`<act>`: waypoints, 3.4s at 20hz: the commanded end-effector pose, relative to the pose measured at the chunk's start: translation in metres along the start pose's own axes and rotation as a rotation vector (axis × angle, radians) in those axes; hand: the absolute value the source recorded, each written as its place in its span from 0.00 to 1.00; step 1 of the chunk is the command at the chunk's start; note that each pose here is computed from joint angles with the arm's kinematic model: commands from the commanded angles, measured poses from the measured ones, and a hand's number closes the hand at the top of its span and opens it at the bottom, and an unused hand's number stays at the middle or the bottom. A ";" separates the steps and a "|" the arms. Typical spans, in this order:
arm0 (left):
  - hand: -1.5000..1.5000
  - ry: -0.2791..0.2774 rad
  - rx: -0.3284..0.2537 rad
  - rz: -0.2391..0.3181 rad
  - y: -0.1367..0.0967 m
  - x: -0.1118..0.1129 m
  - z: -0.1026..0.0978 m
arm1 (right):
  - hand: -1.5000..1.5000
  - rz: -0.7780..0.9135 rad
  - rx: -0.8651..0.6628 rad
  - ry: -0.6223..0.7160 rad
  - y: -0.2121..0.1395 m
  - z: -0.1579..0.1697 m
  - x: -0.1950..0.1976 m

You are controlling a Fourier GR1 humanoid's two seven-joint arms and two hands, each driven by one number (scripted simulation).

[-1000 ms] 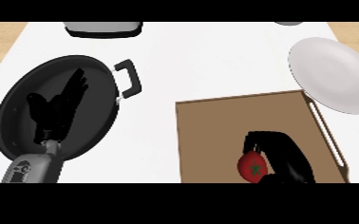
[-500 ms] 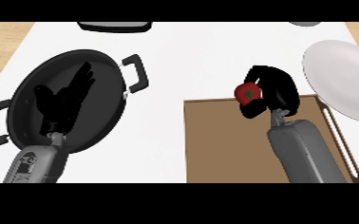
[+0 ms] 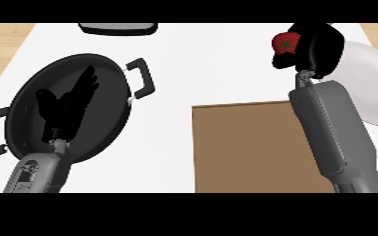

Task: Pick the tomato from the tray and place it in the plate

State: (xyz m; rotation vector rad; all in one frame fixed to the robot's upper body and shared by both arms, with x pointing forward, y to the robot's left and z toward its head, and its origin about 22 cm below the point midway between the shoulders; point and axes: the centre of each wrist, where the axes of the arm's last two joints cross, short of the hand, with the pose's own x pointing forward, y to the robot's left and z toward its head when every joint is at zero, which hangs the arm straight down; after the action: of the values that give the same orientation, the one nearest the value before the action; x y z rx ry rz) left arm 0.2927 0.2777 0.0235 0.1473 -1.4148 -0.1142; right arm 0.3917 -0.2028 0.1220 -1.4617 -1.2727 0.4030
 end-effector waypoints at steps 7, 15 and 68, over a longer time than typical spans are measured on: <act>0.50 0.002 0.025 0.003 0.012 -0.007 0.010 | 1.00 -0.142 -0.158 0.245 -0.018 -0.066 -0.063; 0.50 0.008 0.030 0.011 0.015 -0.001 0.014 | 1.00 -0.086 -0.152 0.311 -0.013 -0.088 -0.138; 0.50 0.010 0.030 0.002 0.032 -0.025 0.019 | 0.00 -0.858 -0.026 0.169 -0.058 -0.043 -0.319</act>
State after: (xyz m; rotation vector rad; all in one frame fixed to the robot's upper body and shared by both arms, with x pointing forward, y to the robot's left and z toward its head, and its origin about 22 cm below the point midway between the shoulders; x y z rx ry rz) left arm 0.2773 0.2928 0.0190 0.1754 -1.4078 -0.0827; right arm 0.2968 -0.5028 0.0784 -0.8123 -1.6201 -0.3014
